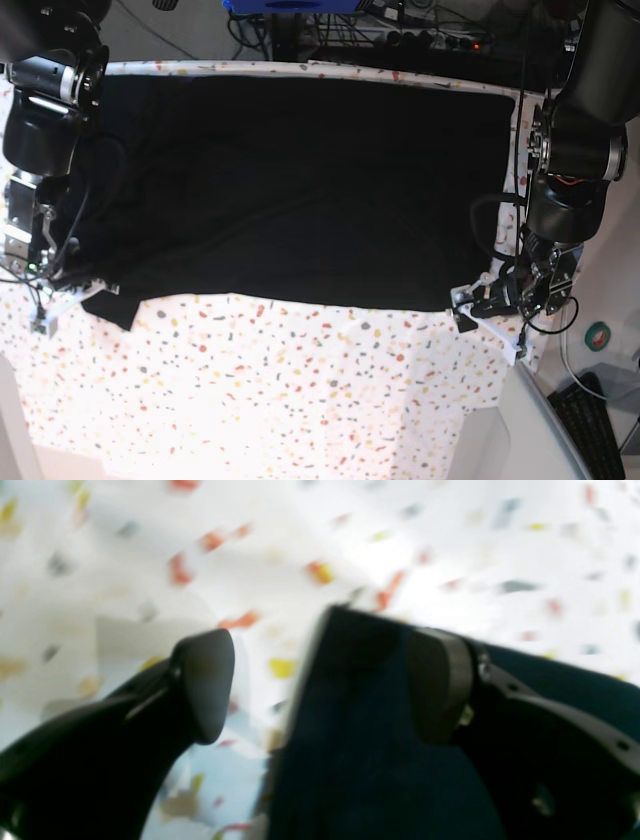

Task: Layout the t-shirt on the table in an organized manner, then fold the t-shirt properly
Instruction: 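Lift the hem with both grippers and fold it toward the collar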

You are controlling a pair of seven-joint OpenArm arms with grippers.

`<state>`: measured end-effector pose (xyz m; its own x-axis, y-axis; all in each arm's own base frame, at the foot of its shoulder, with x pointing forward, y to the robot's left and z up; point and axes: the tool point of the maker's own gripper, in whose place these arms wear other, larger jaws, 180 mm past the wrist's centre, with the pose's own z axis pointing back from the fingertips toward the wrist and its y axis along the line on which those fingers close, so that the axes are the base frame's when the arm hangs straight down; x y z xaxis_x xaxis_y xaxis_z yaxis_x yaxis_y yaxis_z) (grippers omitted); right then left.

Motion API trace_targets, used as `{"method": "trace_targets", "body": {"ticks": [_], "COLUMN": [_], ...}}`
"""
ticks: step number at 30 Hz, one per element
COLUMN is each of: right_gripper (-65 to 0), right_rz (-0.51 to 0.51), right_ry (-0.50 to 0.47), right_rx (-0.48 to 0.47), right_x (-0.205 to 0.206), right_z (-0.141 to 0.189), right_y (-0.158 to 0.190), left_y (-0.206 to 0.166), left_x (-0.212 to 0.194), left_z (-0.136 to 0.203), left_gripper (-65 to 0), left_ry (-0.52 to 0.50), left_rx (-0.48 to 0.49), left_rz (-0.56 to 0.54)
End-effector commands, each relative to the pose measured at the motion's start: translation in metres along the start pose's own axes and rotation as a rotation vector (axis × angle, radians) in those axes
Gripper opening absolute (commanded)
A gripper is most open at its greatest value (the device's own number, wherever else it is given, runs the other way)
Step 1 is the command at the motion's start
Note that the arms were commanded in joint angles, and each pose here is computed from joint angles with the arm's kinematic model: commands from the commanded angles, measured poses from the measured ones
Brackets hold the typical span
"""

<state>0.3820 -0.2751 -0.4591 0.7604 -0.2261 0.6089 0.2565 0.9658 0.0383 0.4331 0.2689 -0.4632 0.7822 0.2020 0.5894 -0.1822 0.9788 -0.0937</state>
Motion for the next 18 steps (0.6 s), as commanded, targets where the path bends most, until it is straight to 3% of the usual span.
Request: {"method": "trace_targets", "body": {"ticks": [1, 12, 18], "right_gripper": [-65.0, -65.0, -65.0], "right_rz": [0.000, -0.006, -0.007], "right_ry": [-0.060, -0.064, -0.064], "right_rx": [-0.003, -0.004, -0.004], "right_x": [0.023, 0.024, 0.024], "right_z": [0.004, 0.004, 0.004], "right_y": [-0.002, -0.004, -0.004], "left_y": [0.002, 0.009, -0.020], "left_x": [0.029, 0.017, 0.002], "left_z": [0.005, -0.003, -0.013], "left_gripper": [-14.0, -13.8, -14.0], "left_ry": [-0.063, -0.079, -0.052], "left_rx": [-0.002, 0.030, 0.022], "left_rz": [-0.005, 0.014, -0.109]}}
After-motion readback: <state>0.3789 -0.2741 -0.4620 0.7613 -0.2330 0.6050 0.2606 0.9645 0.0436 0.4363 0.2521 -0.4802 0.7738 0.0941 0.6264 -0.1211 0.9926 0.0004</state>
